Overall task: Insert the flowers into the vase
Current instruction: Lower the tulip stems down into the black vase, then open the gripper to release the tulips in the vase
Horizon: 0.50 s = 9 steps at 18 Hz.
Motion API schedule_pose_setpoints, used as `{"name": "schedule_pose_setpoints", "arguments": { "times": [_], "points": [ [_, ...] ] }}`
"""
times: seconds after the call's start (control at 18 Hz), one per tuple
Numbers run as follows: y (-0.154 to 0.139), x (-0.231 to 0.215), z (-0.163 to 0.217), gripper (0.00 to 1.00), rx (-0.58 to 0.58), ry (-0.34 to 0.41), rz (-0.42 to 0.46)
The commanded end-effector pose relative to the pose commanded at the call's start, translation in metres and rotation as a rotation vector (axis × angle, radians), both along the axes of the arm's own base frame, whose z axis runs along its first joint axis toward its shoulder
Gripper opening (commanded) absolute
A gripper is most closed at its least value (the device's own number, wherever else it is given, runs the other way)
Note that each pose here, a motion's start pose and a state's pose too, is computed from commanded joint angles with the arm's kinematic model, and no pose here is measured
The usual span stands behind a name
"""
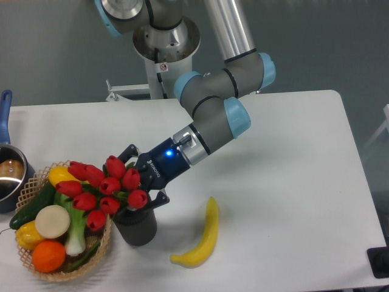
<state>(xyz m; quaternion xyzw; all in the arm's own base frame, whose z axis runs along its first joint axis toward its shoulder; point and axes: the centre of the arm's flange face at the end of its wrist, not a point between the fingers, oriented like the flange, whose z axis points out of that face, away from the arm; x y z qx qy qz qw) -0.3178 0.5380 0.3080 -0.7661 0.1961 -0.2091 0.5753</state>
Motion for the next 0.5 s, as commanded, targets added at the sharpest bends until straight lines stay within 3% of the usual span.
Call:
{"name": "schedule_pose_setpoints", "arguments": {
  "times": [0.17,0.22,0.5],
  "points": [
    [-0.002,-0.006,0.003,0.9,-0.006,0.001,0.013],
    [-0.004,-0.009,0.001,1.0,-0.023,0.023,0.023],
    [-0.014,-0.021,0.004,1.0,-0.137,0.14,0.083]
  ]
}}
